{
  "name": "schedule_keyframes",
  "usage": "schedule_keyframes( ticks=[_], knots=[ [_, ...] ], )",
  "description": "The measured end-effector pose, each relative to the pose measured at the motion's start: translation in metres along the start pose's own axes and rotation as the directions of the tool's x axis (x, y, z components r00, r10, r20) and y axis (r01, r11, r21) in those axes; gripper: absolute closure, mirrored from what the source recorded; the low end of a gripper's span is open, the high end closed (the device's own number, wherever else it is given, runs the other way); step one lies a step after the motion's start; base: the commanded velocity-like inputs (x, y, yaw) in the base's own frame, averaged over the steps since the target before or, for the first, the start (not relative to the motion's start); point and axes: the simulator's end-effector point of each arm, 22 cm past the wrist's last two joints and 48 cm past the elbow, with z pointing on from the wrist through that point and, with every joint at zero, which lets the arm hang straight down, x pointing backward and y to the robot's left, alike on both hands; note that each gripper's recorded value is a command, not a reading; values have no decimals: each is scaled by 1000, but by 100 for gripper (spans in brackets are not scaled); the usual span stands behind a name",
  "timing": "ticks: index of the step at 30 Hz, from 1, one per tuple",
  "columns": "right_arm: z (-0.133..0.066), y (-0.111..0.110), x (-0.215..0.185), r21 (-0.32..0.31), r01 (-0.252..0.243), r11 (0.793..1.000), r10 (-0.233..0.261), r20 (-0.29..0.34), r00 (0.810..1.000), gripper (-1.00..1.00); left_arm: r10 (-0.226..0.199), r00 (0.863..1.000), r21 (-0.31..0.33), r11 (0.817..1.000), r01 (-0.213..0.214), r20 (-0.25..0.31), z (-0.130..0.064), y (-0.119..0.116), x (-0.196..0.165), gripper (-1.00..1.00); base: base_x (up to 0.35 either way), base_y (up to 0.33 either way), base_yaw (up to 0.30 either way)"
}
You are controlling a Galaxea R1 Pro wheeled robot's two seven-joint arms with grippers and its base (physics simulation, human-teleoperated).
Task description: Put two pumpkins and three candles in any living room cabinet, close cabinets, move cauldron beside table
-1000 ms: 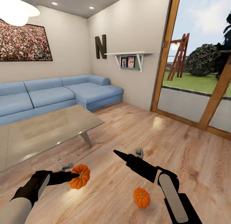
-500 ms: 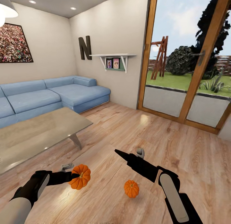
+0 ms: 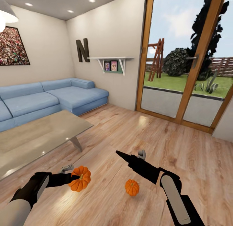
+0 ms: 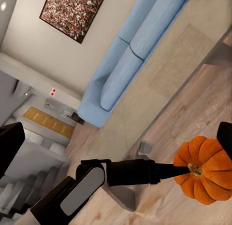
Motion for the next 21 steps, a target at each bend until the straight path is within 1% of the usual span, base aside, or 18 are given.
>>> schedule_keyframes(
  ticks=[5, 11, 17, 18, 19, 21],
  knots=[
    [1, 10, -8, -2, 5, 1000, -5, 2, 1000, -100, 2, 1000, 7, 1000, -2, 4, -9, -7, -8, 100, -26, 29, -216],
    [1, 23, -17, -6, 10, 1000, -10, 3, 1000, -100, 3, 1000, 8, 1000, -3, 10, -20, -12, -19, 100, -123, 228, -198],
    [2, 33, -25, -3, 15, 1000, -15, 6, 1000, -100, 4, 1000, 8, 1000, -4, 9, -29, -17, -26, 100, -126, 258, -26],
    [3, 34, -28, -2, 20, 1000, -20, 16, 1000, -100, 5, 1000, 7, 1000, -5, 9, -31, -18, -28, 100, -47, 163, -2],
    [3, 36, -35, 0, 31, 1000, -31, 40, 999, -100, 6, 1000, 6, 1000, -6, 9, -32, -18, -29, 100, -30, 104, -1],
    [3, 37, -39, 1, 40, 999, -40, 54, 998, -100, 3, 1000, 9, 1000, -3, 10, -34, -20, -30, 100, -13, 44, -1]
  ],
)
